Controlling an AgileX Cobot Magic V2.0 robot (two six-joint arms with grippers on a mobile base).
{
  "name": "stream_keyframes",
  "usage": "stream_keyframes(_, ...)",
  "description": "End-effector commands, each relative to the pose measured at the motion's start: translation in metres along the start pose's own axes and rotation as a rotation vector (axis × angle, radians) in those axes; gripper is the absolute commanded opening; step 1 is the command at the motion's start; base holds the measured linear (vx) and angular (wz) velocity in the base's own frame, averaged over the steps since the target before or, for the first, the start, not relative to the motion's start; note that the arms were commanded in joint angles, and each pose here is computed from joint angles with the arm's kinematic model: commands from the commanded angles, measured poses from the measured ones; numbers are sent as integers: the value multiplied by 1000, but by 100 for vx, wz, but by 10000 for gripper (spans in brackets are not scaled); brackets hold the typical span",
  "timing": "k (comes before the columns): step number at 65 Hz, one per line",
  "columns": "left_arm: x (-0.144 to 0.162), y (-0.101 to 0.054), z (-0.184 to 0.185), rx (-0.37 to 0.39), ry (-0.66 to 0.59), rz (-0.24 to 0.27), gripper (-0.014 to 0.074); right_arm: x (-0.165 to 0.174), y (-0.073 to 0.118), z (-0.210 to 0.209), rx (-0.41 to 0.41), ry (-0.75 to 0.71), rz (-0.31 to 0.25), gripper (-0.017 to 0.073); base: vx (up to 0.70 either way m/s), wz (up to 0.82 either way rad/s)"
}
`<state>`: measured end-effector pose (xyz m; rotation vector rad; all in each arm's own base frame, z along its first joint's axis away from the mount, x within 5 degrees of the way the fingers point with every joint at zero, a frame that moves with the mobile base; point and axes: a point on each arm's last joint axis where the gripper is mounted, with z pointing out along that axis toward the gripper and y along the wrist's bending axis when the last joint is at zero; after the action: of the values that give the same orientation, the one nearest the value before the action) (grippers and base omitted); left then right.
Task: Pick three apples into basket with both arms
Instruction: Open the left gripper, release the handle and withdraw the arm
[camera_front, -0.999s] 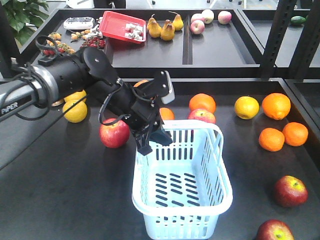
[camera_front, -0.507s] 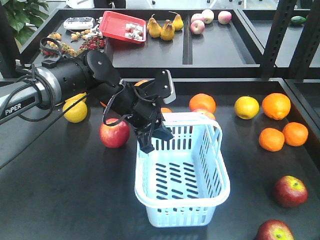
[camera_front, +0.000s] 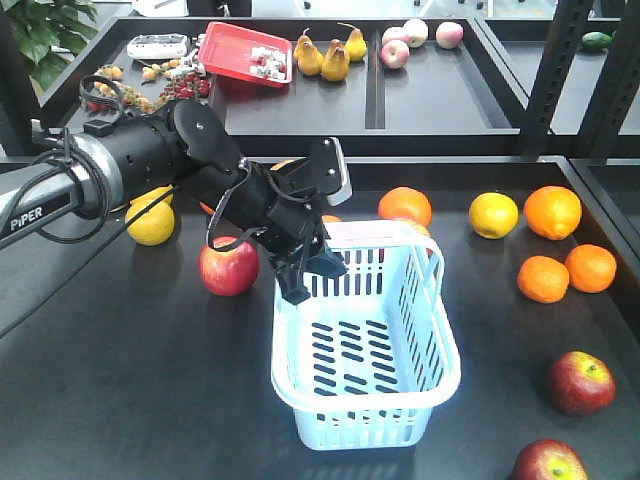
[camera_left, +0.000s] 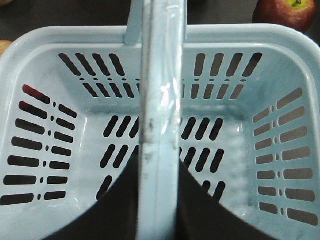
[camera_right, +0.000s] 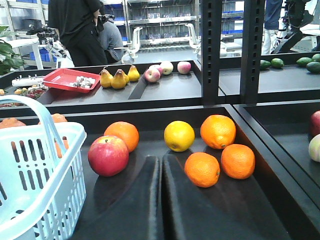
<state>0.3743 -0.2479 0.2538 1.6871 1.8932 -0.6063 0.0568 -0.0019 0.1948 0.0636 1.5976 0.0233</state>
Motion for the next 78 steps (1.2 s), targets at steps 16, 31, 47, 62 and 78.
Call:
stream_keyframes(16,-28,-2,-29,-77,-132,-35,421,-3,1,0,-9,-65,-18,-3,0,0)
stream_keyframes(31,-41,-14,-56,-82,-162,-75,519,-3,1,0,-9,-65,-18,-3,0,0)
stream_keyframes(47,-55,-52,-115,-52,-124,-178,398,-3,1,0,-9,-65,-18,-3,0,0)
stream_keyframes(62,-52,-79,-155,-96,-35,-226,96,-3,1,0,-9,-65,-18,-3,0,0)
stream_keyframes(78,-35,-111,-173,-111,-7,-223,-8,-3,1,0,-9,-65,-18,-3,0,0)
